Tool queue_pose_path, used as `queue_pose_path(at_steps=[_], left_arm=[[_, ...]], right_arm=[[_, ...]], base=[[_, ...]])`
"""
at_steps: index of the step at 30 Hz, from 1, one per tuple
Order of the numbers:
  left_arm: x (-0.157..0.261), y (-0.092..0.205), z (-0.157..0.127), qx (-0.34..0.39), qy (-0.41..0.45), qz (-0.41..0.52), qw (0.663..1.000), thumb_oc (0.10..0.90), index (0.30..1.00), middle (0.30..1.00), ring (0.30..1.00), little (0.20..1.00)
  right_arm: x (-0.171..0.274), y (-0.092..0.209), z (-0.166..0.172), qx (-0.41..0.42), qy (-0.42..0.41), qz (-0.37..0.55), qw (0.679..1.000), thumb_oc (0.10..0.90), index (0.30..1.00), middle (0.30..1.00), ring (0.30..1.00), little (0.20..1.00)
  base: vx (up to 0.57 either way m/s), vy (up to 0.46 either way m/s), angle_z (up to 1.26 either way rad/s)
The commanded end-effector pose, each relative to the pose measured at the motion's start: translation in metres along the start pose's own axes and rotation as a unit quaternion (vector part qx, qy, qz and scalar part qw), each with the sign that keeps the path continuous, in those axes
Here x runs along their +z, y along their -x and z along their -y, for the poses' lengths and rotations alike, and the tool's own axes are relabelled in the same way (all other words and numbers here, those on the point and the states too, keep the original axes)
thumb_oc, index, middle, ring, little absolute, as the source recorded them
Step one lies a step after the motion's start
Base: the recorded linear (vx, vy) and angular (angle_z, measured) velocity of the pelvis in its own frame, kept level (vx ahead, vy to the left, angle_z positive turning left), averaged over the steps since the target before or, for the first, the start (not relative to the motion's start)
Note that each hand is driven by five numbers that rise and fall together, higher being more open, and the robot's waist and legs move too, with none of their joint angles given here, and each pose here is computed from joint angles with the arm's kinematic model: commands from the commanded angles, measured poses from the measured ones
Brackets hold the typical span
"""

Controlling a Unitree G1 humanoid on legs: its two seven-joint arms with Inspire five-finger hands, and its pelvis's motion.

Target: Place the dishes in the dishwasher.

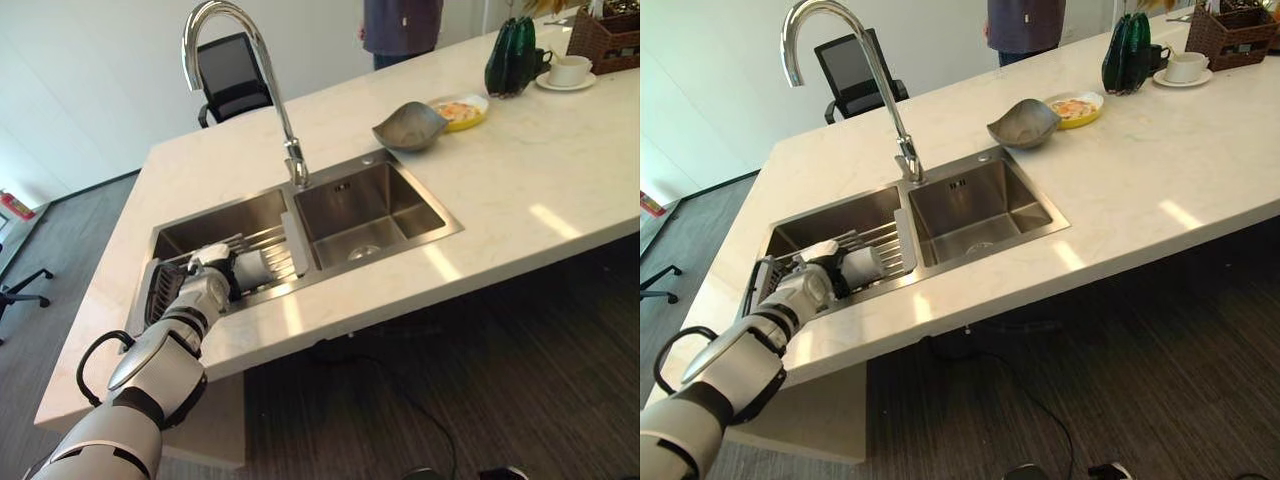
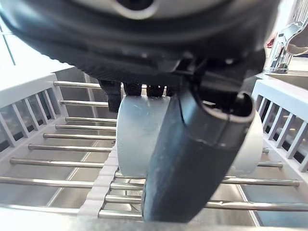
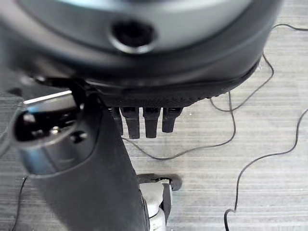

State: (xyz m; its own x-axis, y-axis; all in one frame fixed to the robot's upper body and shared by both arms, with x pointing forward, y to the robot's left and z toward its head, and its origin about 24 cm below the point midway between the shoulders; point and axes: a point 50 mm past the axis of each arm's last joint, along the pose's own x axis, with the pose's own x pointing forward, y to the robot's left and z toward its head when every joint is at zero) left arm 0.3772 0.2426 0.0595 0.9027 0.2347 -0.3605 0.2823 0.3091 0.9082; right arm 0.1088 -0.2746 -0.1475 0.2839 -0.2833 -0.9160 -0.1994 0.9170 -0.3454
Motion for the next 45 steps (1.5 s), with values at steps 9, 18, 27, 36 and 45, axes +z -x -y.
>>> queue_pose_path(at_steps=[9,18,27,36,45], left_arm=[[0.011,0.0,-0.012,0.064,0.033,0.03,0.997,0.4,0.3,0.3,0.3,0.3],[0.053,0.067,-0.074,0.28,0.546,0.266,0.744,0.4,0.3,0.3,0.3,0.3],[-0.026,0.141,-0.042,0.351,0.598,0.277,0.666,0.4,0.3,0.3,0.3,0.3],[-0.052,0.157,-0.029,0.365,0.636,0.25,0.632,0.4,0.3,0.3,0.3,0.3],[-0.026,0.164,-0.055,0.375,0.613,0.323,0.616,0.4,0.3,0.3,0.3,0.3]], right_arm=[[-0.015,0.001,-0.013,0.008,0.029,-0.024,0.999,0.8,0.9,0.9,0.9,0.9],[-0.017,0.002,-0.034,0.0,-0.073,-0.004,0.997,0.8,0.9,0.9,0.9,0.9],[-0.004,0.001,-0.035,0.008,-0.117,0.01,0.993,0.8,0.9,0.9,0.9,0.9],[-0.006,0.001,-0.03,0.008,-0.042,0.014,0.999,0.8,0.9,0.9,0.9,0.9],[0.011,0.0,-0.014,-0.023,-0.067,0.043,0.997,0.8,0.9,0.9,0.9,0.9]], base=[[0.0,-0.005,0.0],[-0.02,-0.043,0.14],[0.0,-0.026,0.07],[-0.09,-0.113,0.42],[-0.15,-0.088,1.31]])
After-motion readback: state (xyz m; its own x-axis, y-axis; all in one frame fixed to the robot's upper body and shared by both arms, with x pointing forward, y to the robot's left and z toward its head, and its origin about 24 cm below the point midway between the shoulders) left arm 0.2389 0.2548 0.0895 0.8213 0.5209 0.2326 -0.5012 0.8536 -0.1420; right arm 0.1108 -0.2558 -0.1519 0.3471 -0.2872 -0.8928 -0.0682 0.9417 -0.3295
